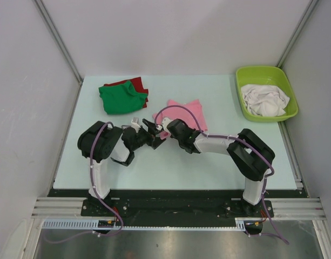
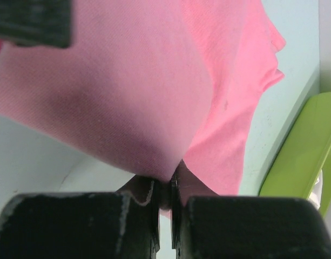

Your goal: Fold and stack the t-shirts

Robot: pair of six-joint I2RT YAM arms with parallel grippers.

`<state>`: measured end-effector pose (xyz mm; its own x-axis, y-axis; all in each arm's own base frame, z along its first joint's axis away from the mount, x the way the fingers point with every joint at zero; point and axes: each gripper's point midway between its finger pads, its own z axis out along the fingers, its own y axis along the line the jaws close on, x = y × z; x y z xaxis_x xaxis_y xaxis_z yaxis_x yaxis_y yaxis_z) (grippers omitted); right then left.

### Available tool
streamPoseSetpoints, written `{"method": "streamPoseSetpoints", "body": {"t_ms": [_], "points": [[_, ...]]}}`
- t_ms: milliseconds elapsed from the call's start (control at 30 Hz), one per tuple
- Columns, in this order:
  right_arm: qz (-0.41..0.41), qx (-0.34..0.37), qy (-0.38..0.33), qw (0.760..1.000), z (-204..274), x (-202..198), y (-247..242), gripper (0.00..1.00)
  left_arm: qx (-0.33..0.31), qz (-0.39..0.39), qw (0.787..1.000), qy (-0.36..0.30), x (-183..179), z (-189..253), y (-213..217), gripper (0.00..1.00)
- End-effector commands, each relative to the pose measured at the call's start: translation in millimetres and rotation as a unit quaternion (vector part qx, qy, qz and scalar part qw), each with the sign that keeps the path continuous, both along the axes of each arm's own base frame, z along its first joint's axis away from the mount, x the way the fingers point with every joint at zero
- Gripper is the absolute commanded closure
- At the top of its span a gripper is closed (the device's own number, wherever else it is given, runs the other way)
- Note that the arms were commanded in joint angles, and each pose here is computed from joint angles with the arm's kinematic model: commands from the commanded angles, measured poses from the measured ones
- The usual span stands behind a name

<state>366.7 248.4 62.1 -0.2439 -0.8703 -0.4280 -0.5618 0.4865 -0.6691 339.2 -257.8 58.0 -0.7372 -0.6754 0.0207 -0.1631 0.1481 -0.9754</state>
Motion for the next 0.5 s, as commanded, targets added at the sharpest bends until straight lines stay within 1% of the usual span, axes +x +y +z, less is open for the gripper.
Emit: {"method": "streamPoseSetpoints", "body": {"t_ms": [0, 133, 300, 467], "points": [[-0.006, 0.033, -0.020, 0.999, 26, -2, 7, 1.00, -0.025, 0.009, 0.998, 0.053, 3, -21, -10, 0.00], [-0.004, 0.041, -0.023, 0.999, 30, -5, 11, 1.00, -0.028, -0.003, 0.998, 0.054, 7, -23, -24, 0.00], [0.002, 0.045, -0.030, 0.999, 38, -10, 16, 1.00, -0.003, -0.021, 0.998, 0.063, 13, -34, -40, 0.00], [0.003, 0.044, -0.031, 0.999, 46, -18, 16, 1.00, 0.014, -0.022, 0.997, 0.073, 16, -47, -44, 0.00]]}}
